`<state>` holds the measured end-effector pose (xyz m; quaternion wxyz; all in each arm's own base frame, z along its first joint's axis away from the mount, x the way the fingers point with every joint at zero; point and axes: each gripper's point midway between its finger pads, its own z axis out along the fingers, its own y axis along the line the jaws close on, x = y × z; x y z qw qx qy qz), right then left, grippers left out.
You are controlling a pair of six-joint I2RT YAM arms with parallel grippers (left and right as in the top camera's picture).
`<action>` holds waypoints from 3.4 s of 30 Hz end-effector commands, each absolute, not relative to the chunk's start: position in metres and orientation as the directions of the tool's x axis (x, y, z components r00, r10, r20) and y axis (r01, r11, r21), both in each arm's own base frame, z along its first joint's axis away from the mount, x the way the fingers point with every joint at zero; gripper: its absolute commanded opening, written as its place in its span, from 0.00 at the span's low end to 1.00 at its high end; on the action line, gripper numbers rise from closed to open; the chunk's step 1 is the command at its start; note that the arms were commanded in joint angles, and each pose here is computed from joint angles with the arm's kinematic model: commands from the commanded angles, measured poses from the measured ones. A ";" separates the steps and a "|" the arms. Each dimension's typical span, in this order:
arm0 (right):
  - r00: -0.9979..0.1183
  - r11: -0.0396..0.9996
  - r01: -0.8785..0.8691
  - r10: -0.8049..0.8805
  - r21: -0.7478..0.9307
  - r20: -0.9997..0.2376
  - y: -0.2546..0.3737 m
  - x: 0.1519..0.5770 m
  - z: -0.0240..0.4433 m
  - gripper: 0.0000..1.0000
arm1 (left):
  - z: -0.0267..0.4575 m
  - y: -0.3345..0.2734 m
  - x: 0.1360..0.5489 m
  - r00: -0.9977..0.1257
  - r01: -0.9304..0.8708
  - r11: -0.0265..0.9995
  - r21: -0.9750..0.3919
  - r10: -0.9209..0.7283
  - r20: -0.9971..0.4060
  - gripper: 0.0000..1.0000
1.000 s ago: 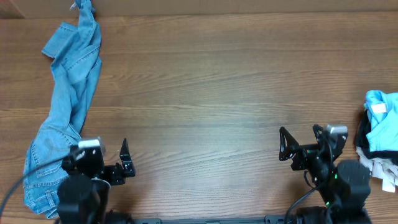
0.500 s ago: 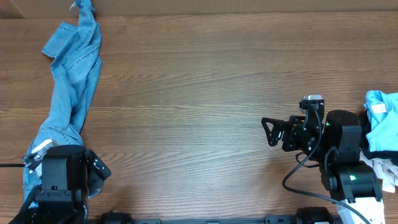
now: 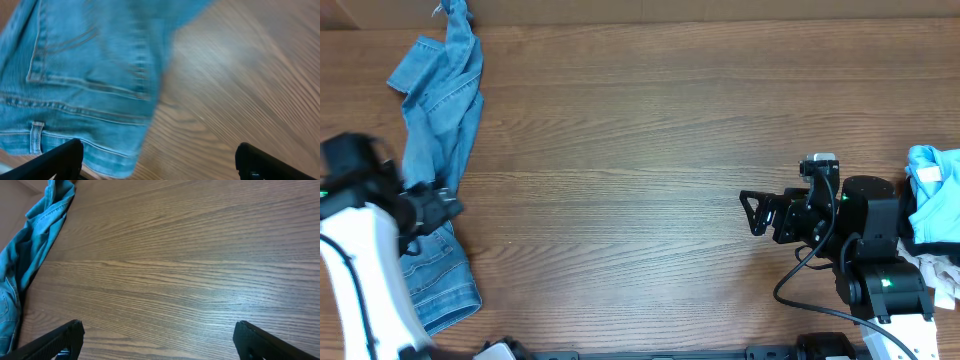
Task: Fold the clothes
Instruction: 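Move the left gripper to the crumpled light-blue jeans and grasp them, then lift the jeans with the left gripper and drag them toward the center, then grasp the jeans leg hem with the right gripper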
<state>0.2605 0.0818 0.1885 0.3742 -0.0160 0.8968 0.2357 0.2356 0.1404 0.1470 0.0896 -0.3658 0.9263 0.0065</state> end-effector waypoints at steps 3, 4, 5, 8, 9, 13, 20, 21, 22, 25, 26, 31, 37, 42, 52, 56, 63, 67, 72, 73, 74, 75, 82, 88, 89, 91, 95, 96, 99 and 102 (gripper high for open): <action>-0.691 0.887 -0.226 0.144 0.402 -0.708 0.083 0.264 0.203 1.00 | 0.084 0.149 0.232 -0.679 -0.734 0.678 -0.041 -0.730 0.078 0.91; -0.692 0.887 -0.226 0.144 0.402 -0.708 0.083 0.264 0.203 1.00 | 0.074 0.154 0.230 -0.645 -0.761 0.648 0.002 -0.758 0.099 0.91; -0.691 0.887 -0.227 0.144 0.402 -0.708 0.083 0.264 0.203 1.00 | 0.061 0.157 0.232 -0.638 -0.765 0.644 0.014 -0.760 0.121 0.91; -0.691 0.887 -0.227 0.144 0.402 -0.708 0.083 0.264 0.203 1.00 | 0.044 0.165 0.232 -0.626 -0.769 0.636 0.058 -0.769 0.131 0.83; -0.691 0.887 -0.227 0.144 0.402 -0.708 0.083 0.264 0.203 1.00 | 0.038 0.169 0.232 -0.626 -0.767 0.637 0.077 -0.769 0.133 0.75; -0.691 0.887 -0.227 0.144 0.402 -0.708 0.083 0.264 0.203 1.00 | 0.032 0.173 0.234 -0.633 -0.759 0.644 0.099 -0.764 0.120 0.52; -0.691 0.887 -0.227 0.144 0.402 -0.708 0.083 0.264 0.203 1.00 | 0.032 0.160 0.245 -0.696 -0.694 0.700 0.167 -0.712 0.094 0.04; -0.691 0.887 -0.226 0.144 0.402 -0.708 0.083 0.264 0.203 1.00 | 0.033 0.156 0.248 -0.711 -0.679 0.714 0.171 -0.697 0.092 0.04; -0.691 0.887 -0.227 0.144 0.402 -0.708 0.083 0.264 0.203 1.00 | 0.033 0.152 0.250 -0.722 -0.666 0.726 0.172 -0.685 0.092 0.04; -0.691 0.888 -0.226 0.144 0.401 -0.708 0.083 0.264 0.203 1.00 | 0.036 0.134 0.260 -0.758 -0.633 0.762 0.137 -0.646 0.093 0.04; -0.691 0.888 -0.226 0.144 0.401 -0.708 0.083 0.264 0.203 1.00 | 0.041 0.125 0.267 -0.775 -0.619 0.779 0.097 -0.626 0.083 0.04; -0.686 0.903 -0.201 0.148 0.380 -0.712 0.077 0.267 0.201 1.00 | 0.158 0.015 0.334 -0.897 -0.315 0.914 -0.256 -0.374 -0.234 0.04; -0.703 0.906 -0.186 0.147 0.380 -0.696 0.076 0.269 0.195 1.00 | 0.278 -0.114 0.347 -0.785 0.102 0.935 -0.339 -0.133 -0.605 0.04; -0.706 0.906 -0.185 0.147 0.382 -0.693 0.076 0.269 0.194 1.00 | 0.273 -0.138 0.341 -0.799 0.163 0.928 -0.336 -0.076 -0.596 0.04; -0.725 0.731 -0.401 0.116 0.552 -0.679 0.125 0.270 0.210 1.00 | 0.285 -0.165 0.339 -0.782 0.260 0.881 -0.394 -0.047 -0.621 0.05; -0.806 0.641 -0.413 0.074 0.647 -0.587 0.148 0.276 0.186 1.00 | 0.290 -0.183 0.333 -0.779 0.317 0.851 -0.420 -0.019 -0.627 0.05; -0.881 0.495 -0.353 0.111 0.794 -0.460 0.183 0.287 0.183 1.00 | 0.292 -0.197 0.326 -0.775 0.357 0.830 -0.428 0.007 -0.632 0.05; -0.859 0.684 -0.234 0.188 0.691 -0.477 0.155 0.309 0.155 0.96 | 0.295 -0.198 0.329 -0.765 0.362 0.828 -0.428 0.002 -0.644 0.06; -0.835 0.813 -0.109 0.238 0.572 -0.497 0.124 0.317 0.138 1.00 | 0.298 -0.245 0.362 -0.669 0.447 0.808 -0.384 0.017 -0.743 0.04; -0.838 0.817 -0.116 0.225 0.565 -0.497 0.123 0.313 0.138 1.00 | 0.287 -0.254 0.370 -0.670 0.450 0.809 -0.377 0.027 -0.742 0.08; -0.844 0.826 -0.138 0.190 0.546 -0.501 0.122 0.304 0.139 1.00 | 0.270 -0.266 0.380 -0.683 0.452 0.809 -0.377 0.042 -0.729 0.39; -0.847 0.833 -0.156 0.164 0.531 -0.505 0.122 0.299 0.139 1.00 | 0.256 -0.268 0.384 -0.703 0.441 0.815 -0.375 0.055 -0.709 0.66; -0.921 0.860 -0.160 0.046 0.485 -0.387 0.121 0.258 0.114 0.99 | 0.212 -0.180 0.353 -0.861 0.202 0.951 -0.236 0.057 -0.506 1.00; -0.903 0.949 -0.249 -0.156 0.192 -0.400 0.154 0.229 0.091 0.99 | 0.184 -0.143 0.310 -0.954 0.023 0.989 -0.147 -0.022 -0.298 1.00; -0.893 0.949 -0.273 -0.188 0.159 -0.409 0.159 0.228 0.088 0.99 | 0.184 -0.140 0.312 -0.954 -0.010 0.988 -0.155 -0.056 -0.294 1.00; -0.871 0.940 -0.324 -0.254 0.103 -0.421 0.173 0.228 0.078 0.98 | 0.184 -0.127 0.315 -0.951 -0.083 0.983 -0.162 -0.127 -0.282 1.00; -0.869 0.947 -0.318 -0.310 -0.043 -0.386 0.171 0.240 0.043 0.98 | 0.183 -0.105 0.320 -0.945 -0.150 0.975 -0.165 -0.191 -0.266 1.00; -0.878 0.945 -0.321 -0.319 -0.055 -0.358 0.170 0.238 0.033 0.98 | 0.182 -0.103 0.320 -0.945 -0.157 0.974 -0.162 -0.196 -0.264 1.00; -0.878 0.940 -0.334 -0.335 -0.062 -0.342 0.174 0.237 0.025 0.98 | 0.182 -0.100 0.321 -0.943 -0.158 0.975 -0.155 -0.196 -0.268 1.00; -0.852 0.929 -0.367 -0.356 -0.047 -0.384 0.190 0.238 0.028 0.96 | 0.183 -0.100 0.322 -0.942 -0.157 0.975 -0.157 -0.196 -0.272 1.00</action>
